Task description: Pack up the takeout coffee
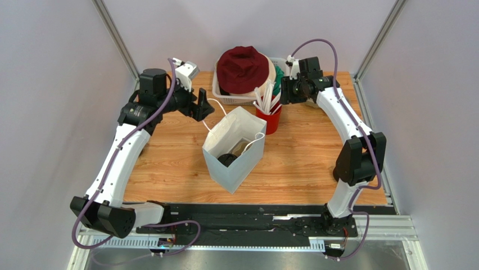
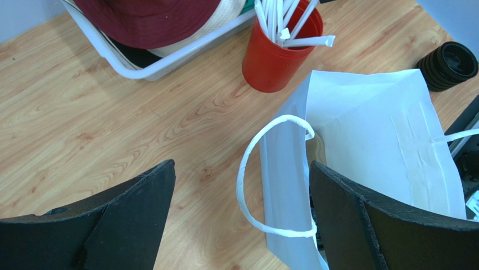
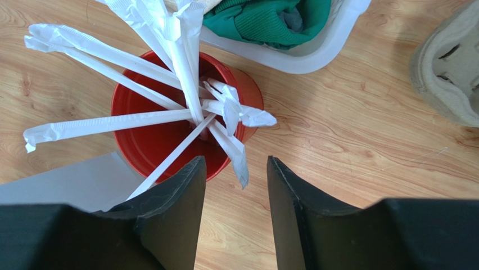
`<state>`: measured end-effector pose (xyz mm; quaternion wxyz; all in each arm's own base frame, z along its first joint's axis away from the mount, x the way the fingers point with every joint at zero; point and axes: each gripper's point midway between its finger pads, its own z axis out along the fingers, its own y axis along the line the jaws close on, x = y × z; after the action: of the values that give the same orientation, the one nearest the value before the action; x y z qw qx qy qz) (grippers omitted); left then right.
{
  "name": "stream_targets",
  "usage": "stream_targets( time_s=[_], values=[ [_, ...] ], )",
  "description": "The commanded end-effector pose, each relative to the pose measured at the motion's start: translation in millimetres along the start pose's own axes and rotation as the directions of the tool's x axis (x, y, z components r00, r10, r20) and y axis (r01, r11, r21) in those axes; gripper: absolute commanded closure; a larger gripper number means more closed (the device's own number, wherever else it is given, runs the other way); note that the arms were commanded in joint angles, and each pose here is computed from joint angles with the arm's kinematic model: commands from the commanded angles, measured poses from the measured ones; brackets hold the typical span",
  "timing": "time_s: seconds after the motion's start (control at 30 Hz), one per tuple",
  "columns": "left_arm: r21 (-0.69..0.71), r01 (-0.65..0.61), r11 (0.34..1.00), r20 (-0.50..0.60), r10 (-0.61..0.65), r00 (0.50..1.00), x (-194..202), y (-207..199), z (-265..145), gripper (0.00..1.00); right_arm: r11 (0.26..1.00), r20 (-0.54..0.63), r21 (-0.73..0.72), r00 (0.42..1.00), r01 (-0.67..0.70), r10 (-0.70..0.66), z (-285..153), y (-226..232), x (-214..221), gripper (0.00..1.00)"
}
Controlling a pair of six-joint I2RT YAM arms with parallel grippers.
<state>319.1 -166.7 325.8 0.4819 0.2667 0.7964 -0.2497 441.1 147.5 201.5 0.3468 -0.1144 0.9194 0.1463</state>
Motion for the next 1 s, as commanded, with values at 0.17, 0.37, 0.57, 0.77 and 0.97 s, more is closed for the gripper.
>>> stream_targets(
  time_s=[0.17, 0.37, 0.57, 0.77, 0.97],
  values=[
    [0.022, -0.034, 0.999, 0.045, 0.033, 0.998, -9, -4, -3, 0.02, 0.999, 0.038, -0.04, 0.999, -0.012, 0.014, 11, 8, -9, 0.62],
    [0.026, -0.032, 0.999, 0.045, 0.031, 0.999, -9, -4, -2, 0.02, 0.999, 0.034, -0.037, 0.999, -0.009, 0.01, 14, 6, -7, 0.7],
    [0.034, -0.029, 0.999, 0.041, 0.028, 0.999, -7, -6, -2, 0.01, 1.0, 0.041, -0.022, 0.999, -0.002, 0.003, 14, 5, -9, 0.88],
    [0.05, -0.029, 0.998, 0.043, 0.027, 0.999, -8, -8, -1, 0.01, 1.0, 0.056, -0.015, 0.998, 0.017, -0.016, -7, 9, -20, 0.98],
    [0.068, -0.031, 0.997, 0.045, 0.028, 0.999, -11, -11, -1, 0.04, 0.998, 0.066, -0.02, 0.996, 0.056, -0.055, -50, 20, -32, 1.0]
  ],
)
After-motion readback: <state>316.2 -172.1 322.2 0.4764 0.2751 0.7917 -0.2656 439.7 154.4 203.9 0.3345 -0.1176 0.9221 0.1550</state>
